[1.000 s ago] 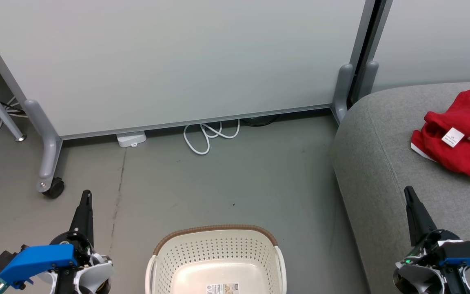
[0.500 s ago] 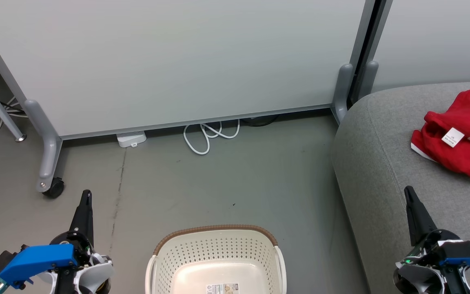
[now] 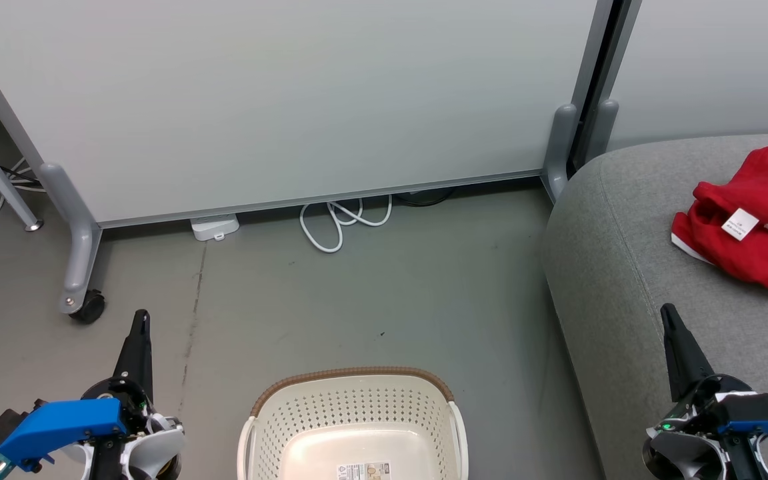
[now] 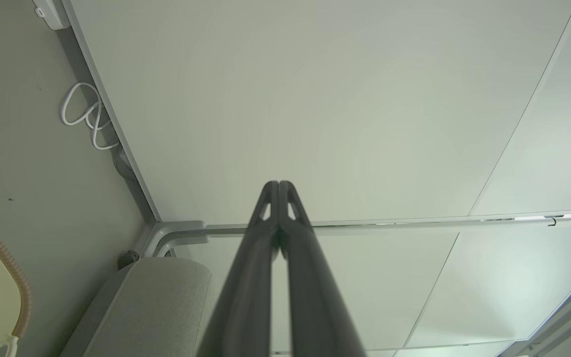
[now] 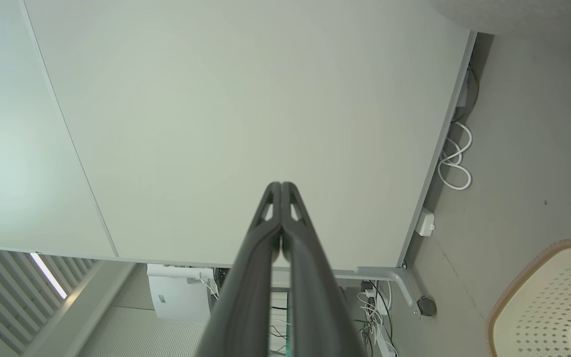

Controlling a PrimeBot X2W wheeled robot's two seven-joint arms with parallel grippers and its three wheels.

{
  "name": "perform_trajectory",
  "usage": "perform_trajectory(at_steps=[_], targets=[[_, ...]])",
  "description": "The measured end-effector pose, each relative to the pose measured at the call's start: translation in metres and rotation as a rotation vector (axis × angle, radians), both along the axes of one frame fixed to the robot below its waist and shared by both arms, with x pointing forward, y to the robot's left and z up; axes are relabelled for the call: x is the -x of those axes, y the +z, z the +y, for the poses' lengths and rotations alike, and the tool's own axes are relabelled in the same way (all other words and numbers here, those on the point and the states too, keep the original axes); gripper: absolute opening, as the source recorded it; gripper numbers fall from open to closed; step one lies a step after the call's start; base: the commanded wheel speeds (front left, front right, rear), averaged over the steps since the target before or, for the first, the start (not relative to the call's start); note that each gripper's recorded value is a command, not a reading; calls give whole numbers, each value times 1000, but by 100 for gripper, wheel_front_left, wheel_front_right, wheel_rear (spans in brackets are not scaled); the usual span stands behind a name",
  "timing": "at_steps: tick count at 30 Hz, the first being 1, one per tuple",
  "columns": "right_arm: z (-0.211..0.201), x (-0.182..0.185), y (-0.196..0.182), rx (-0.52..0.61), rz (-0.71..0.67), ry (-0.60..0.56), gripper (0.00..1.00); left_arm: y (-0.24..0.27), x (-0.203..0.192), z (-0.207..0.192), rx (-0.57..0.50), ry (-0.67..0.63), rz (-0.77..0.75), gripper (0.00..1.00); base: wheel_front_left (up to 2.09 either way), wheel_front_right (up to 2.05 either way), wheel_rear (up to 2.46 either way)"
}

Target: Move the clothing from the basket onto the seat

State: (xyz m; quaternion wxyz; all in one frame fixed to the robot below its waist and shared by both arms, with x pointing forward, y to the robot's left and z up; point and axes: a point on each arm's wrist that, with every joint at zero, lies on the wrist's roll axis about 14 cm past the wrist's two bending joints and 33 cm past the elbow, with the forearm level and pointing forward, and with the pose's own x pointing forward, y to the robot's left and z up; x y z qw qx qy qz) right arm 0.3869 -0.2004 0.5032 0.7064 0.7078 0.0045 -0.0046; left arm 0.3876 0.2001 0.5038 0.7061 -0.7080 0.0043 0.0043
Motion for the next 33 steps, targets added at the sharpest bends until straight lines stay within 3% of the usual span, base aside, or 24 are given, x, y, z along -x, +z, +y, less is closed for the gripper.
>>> perform_trajectory(at_steps=[33], targets=[[0,0,0,0,0,0,0,0,0,0,0,0,0,0,0,0,0]])
